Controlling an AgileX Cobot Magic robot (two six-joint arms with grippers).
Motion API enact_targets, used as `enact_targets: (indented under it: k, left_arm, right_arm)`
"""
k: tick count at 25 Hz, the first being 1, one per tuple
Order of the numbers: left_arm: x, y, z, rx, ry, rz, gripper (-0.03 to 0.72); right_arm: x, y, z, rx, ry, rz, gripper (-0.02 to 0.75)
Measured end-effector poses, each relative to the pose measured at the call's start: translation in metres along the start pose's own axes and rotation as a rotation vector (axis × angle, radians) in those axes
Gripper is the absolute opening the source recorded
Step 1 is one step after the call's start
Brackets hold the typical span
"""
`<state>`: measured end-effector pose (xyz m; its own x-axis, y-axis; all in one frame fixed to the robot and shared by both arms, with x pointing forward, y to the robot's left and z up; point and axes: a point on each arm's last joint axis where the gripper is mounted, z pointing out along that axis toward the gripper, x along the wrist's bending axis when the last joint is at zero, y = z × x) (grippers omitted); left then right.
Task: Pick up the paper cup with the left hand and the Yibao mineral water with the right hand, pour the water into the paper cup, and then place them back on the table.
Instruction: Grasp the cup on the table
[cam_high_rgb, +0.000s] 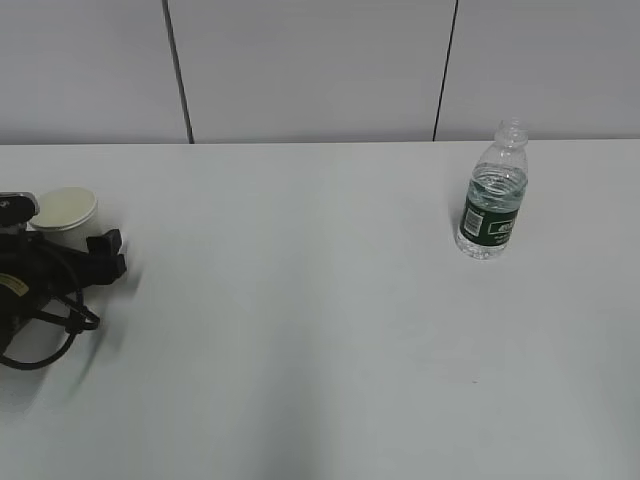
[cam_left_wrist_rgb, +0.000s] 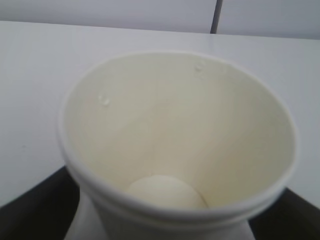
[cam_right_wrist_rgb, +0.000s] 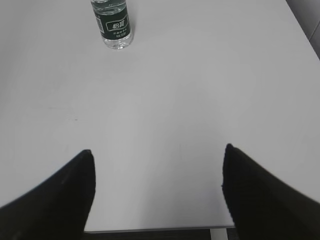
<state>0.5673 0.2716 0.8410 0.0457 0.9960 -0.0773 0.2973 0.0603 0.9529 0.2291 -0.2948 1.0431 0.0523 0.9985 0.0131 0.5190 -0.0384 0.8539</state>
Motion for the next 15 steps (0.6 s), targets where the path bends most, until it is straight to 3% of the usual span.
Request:
enact_targets:
  k: [15]
  left_arm:
    - [-0.0005, 0.0038, 0.0086, -0.025, -0.002, -0.001, 0.589]
  right_arm:
    - [0.0001, 0.0, 0.0, 0.0, 0.001, 0.0, 0.585]
